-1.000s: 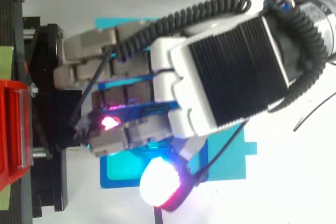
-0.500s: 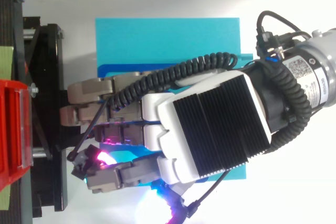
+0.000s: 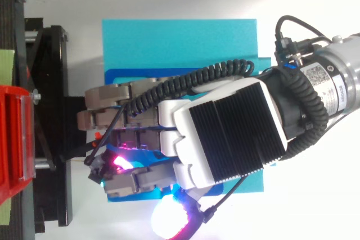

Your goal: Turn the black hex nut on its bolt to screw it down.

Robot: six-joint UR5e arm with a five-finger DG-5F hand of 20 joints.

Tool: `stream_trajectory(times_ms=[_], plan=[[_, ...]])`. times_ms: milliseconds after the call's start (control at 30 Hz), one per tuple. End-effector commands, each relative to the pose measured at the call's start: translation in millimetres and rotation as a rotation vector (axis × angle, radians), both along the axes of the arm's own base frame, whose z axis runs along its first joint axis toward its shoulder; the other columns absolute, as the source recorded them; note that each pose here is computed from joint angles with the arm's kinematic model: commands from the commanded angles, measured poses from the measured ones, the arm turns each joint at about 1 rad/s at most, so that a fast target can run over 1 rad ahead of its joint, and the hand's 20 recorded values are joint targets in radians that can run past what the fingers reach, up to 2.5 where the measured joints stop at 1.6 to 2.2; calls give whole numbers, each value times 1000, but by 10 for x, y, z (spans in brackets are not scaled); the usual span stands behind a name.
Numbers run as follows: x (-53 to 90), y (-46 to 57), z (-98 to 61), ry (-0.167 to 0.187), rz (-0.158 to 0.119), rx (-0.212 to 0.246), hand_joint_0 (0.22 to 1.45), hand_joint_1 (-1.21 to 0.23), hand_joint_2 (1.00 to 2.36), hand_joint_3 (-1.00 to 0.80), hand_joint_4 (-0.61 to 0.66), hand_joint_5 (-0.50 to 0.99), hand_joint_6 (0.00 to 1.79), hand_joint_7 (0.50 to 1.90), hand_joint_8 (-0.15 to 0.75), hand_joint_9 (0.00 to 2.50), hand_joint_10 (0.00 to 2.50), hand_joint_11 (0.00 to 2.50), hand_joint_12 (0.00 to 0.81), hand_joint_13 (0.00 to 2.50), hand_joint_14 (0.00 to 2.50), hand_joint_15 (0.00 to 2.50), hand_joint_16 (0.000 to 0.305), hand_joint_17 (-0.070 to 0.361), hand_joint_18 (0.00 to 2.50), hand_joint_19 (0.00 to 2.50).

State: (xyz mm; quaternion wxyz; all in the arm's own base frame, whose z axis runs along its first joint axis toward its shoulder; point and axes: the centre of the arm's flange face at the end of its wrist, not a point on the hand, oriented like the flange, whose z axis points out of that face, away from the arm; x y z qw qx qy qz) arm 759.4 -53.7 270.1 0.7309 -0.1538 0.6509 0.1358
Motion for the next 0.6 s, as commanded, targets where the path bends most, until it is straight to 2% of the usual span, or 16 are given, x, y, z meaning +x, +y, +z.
stream_trajectory(times_ms=[0, 400, 567], plan=[[-14, -43, -16, 6, -5, -12, 512, -306, 1000, -500, 92, 5, 506, 1167, 277, 994, 8, 150, 393, 589, 6, 176, 51, 114, 375, 371], [-40, -128, -33, 19, -9, -23, 511, -306, 1000, -500, 63, 30, 504, 1438, 284, 1013, 7, 161, 393, 596, 6, 177, 50, 113, 378, 371], [-56, -205, -34, 18, -5, -26, 511, -307, 1000, -500, 80, 36, 502, 1513, 285, 1025, 7, 173, 394, 598, 8, 171, 50, 114, 385, 367]])
